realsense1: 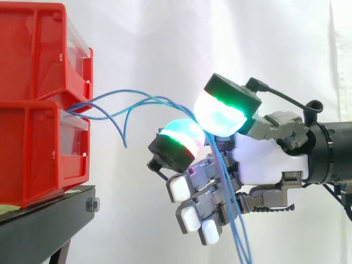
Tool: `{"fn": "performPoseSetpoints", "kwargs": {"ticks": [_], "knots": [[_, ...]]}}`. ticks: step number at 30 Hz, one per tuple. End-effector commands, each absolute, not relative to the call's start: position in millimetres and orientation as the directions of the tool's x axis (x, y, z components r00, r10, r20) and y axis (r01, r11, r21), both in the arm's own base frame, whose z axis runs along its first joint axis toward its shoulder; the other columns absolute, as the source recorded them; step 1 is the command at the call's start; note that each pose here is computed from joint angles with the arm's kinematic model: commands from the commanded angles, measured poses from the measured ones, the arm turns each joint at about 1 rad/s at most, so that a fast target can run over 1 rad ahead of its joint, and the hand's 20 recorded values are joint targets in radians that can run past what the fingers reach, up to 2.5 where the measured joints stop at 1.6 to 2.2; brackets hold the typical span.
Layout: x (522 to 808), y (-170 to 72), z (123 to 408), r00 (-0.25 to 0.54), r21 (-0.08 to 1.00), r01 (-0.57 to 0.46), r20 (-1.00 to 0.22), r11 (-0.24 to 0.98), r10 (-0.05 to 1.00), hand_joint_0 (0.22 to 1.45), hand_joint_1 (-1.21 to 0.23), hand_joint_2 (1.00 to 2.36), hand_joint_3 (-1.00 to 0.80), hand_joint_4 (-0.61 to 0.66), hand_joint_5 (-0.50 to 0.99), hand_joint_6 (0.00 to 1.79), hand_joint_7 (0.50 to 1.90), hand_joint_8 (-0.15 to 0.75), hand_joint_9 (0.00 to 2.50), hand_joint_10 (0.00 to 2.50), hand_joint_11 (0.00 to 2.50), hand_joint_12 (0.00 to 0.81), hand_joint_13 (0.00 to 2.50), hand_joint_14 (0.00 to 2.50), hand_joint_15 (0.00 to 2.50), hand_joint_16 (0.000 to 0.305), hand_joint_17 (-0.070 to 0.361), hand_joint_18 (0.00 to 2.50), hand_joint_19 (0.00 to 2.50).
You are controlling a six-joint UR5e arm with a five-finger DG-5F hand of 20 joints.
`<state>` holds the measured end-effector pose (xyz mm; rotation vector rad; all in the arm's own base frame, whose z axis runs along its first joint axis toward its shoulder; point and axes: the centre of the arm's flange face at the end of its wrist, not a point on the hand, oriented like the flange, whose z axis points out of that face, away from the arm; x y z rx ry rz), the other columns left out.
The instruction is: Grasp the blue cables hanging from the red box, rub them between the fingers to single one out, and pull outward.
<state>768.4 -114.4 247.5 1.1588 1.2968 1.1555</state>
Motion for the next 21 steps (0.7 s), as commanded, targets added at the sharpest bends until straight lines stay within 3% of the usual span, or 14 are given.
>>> {"fn": "performPoseSetpoints", "kwargs": {"ticks": [1,9,12,21], "knots": [[768.7,-113.7,247.6,-0.035,0.996,0.033,-0.081,0.082,0.996,0.59,-0.64,1.01,-0.43,-0.05,-0.12,0.86,1.10,0.198,0.93,0.01,0.33,0.342,0.84,0.02,0.58,0.041,0.092,0.73,0.64],[768.5,-114.9,247.6,-0.033,0.996,0.033,-0.081,0.082,0.996,0.57,-0.71,1.02,-0.25,-0.02,-0.12,0.85,1.21,0.207,0.96,0.01,0.38,0.349,0.85,0.02,0.59,0.042,0.094,0.74,0.64],[768.4,-114.9,247.5,-0.034,0.996,0.034,-0.081,0.082,0.996,0.57,-0.61,1.01,-0.19,0.02,-0.11,0.85,1.13,0.237,1.01,0.01,0.30,0.392,0.89,0.02,0.57,0.051,0.115,0.80,0.62],[768.5,-114.9,247.6,-0.033,0.996,0.033,-0.081,0.082,0.996,0.56,-0.57,1.01,-0.13,0.04,-0.09,0.84,1.10,0.249,1.02,0.01,0.28,0.409,0.90,0.02,0.57,0.055,0.124,0.81,0.61]]}}
